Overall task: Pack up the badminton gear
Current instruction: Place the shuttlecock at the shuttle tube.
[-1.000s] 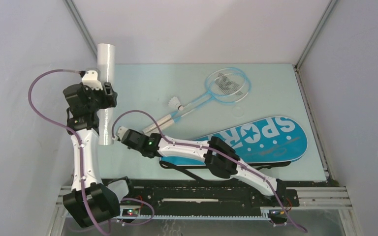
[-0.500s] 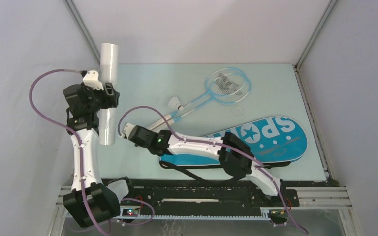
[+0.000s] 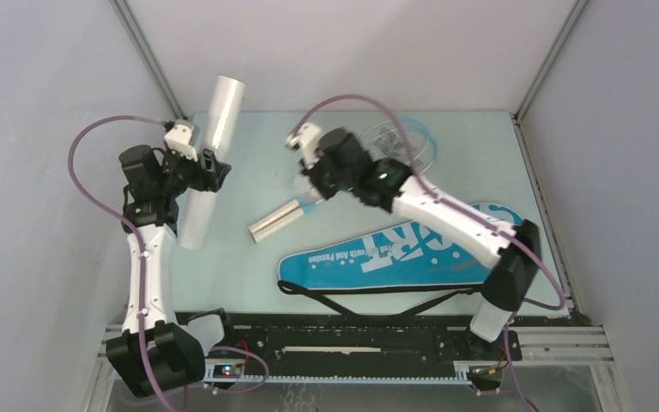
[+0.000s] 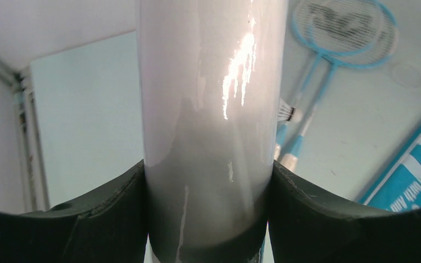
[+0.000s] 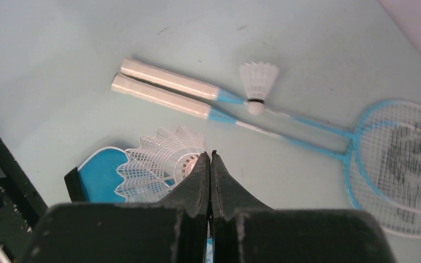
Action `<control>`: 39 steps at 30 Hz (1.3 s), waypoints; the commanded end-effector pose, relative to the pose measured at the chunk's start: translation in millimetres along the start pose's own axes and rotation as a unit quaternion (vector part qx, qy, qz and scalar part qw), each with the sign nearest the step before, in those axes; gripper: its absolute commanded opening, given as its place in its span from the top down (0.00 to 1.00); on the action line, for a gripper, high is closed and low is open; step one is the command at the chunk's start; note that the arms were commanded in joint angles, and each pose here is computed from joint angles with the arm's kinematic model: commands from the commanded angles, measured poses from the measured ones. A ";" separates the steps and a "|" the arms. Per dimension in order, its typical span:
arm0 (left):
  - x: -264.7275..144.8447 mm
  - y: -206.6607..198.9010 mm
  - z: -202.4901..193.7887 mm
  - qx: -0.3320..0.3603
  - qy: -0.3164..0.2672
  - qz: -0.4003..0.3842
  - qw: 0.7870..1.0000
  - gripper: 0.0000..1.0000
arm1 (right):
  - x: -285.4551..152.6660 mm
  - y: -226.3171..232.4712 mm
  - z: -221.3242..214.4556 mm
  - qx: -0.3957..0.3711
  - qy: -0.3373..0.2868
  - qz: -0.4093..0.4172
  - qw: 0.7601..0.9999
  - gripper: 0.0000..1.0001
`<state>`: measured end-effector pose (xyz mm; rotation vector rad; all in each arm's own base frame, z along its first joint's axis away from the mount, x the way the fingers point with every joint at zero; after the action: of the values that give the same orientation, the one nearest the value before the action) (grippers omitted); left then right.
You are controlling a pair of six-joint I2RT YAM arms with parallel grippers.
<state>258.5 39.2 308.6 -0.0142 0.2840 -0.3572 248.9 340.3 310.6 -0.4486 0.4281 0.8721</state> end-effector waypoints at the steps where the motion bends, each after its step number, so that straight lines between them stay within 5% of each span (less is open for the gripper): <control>1: 5.1 -25.1 6.8 0.087 -0.022 -0.098 0.991 0.80 | -47.4 -44.3 -2.1 0.089 -0.043 0.076 0.992 1.00; 11: 29.2 -86.0 -8.8 0.182 -0.002 -0.290 0.939 0.80 | -145.6 -143.3 -14.2 0.216 -0.177 0.122 0.952 1.00; 23: 40.1 -139.5 -23.1 0.210 -0.002 -0.425 0.880 0.78 | -183.3 -156.5 -13.3 0.254 -0.258 0.208 0.908 1.00; 39: 39.7 -158.0 -26.0 0.171 -0.023 -0.447 0.877 0.79 | -147.9 -138.0 -12.1 0.282 -0.245 0.276 0.885 1.00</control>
<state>237.4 -117.0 274.9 0.2015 0.2167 -1.2919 273.0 151.9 408.5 0.4584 0.3167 1.2705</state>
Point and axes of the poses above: each gripper's point midway between its finger pads, its own x axis out along the fingers, its own y axis along the line the jaws close on, z = x × y, the point moved 10 cm from there along -x, back along the fingers, and after that the axes turned 3 degrees about -x, right-handed, at the moved point
